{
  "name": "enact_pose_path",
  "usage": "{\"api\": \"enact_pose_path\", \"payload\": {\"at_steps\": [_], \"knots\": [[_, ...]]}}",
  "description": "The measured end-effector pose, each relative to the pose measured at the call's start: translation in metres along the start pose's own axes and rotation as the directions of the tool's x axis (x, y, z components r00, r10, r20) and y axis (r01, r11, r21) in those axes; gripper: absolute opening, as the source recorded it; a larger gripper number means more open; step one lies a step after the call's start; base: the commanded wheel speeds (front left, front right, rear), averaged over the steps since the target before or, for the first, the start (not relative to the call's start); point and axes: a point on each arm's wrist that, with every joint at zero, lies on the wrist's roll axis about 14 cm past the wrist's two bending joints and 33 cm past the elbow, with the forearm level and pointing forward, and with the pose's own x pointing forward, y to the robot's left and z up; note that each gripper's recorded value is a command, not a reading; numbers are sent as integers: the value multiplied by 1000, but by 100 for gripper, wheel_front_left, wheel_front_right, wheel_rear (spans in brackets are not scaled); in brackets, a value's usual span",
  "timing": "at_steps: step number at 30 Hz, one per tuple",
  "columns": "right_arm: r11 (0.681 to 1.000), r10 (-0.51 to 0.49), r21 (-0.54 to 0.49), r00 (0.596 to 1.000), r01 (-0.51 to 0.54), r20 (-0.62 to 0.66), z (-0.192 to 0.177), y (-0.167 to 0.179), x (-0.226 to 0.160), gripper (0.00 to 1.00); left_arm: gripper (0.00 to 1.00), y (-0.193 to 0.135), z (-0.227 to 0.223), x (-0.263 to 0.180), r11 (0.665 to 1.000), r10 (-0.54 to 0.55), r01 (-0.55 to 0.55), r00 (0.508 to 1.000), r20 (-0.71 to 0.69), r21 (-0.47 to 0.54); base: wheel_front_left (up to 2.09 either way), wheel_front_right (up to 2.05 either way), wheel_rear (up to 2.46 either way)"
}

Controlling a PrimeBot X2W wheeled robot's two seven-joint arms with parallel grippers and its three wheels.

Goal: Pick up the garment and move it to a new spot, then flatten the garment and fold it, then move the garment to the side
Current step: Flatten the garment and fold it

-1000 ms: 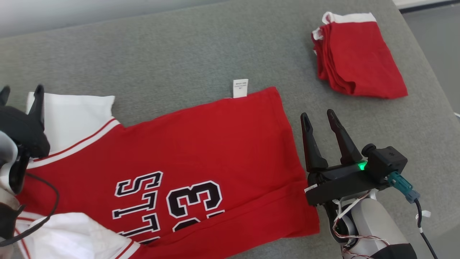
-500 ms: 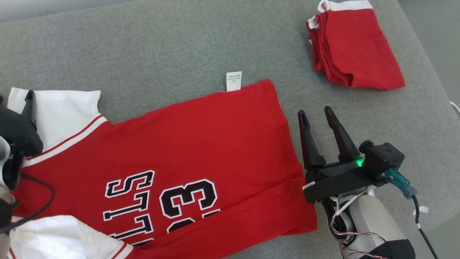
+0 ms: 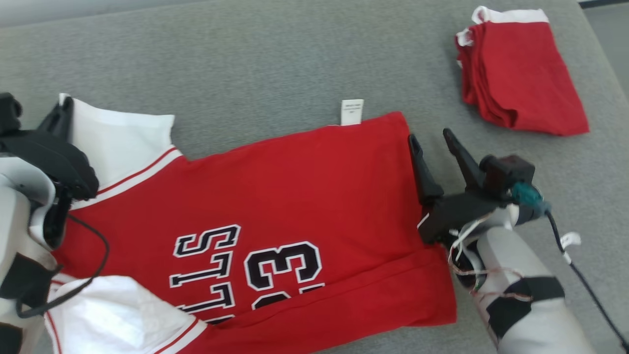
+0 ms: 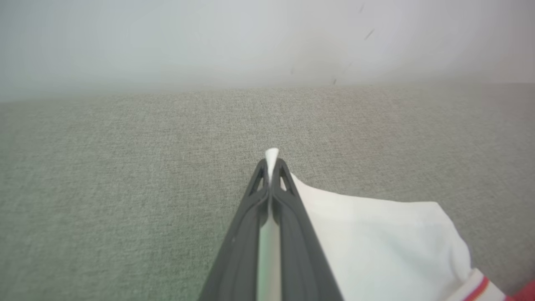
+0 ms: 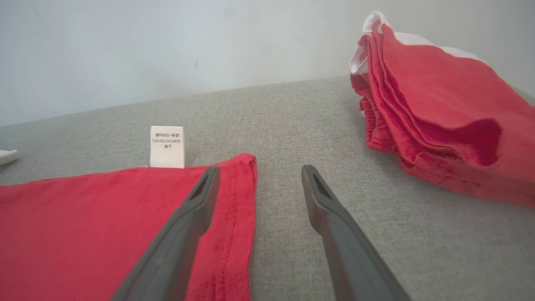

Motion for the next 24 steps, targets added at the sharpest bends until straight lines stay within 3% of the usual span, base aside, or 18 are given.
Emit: {"api": "enact_pose_path", "payload": {"at_steps": [4, 11, 12, 13, 15, 24], "knots": [[999, 22, -28, 998, -23, -55, -3, 2, 17, 100, 0, -1, 6, -11, 1000, -14, 14, 999, 34, 11, 0, 0, 0], [997, 53, -51, 987, -62, -153, -16, 13, 44, 83, 0, -3, 11, -22, 999, -35, 34, 997, 71, 10, 0, 0, 0], [997, 54, -52, 984, -64, -171, -20, 14, 45, 75, 0, -3, 11, -23, 999, -34, 34, 997, 73, 9, 0, 0, 0], [997, 51, -52, 980, -63, -194, -25, 14, 46, 40, 0, -2, 10, -23, 999, -33, 33, 997, 73, 7, 0, 0, 0], [997, 44, -58, 976, -58, -211, -28, 12, 50, 0, 0, -2, 7, -24, 999, -34, 34, 997, 68, 8, 0, 0, 0], [997, 23, -64, 984, -35, -177, -19, 7, 67, 0, 0, 9, 26, -28, 1000, -14, 15, 989, 144, -2, 0, 0, 0]]}}
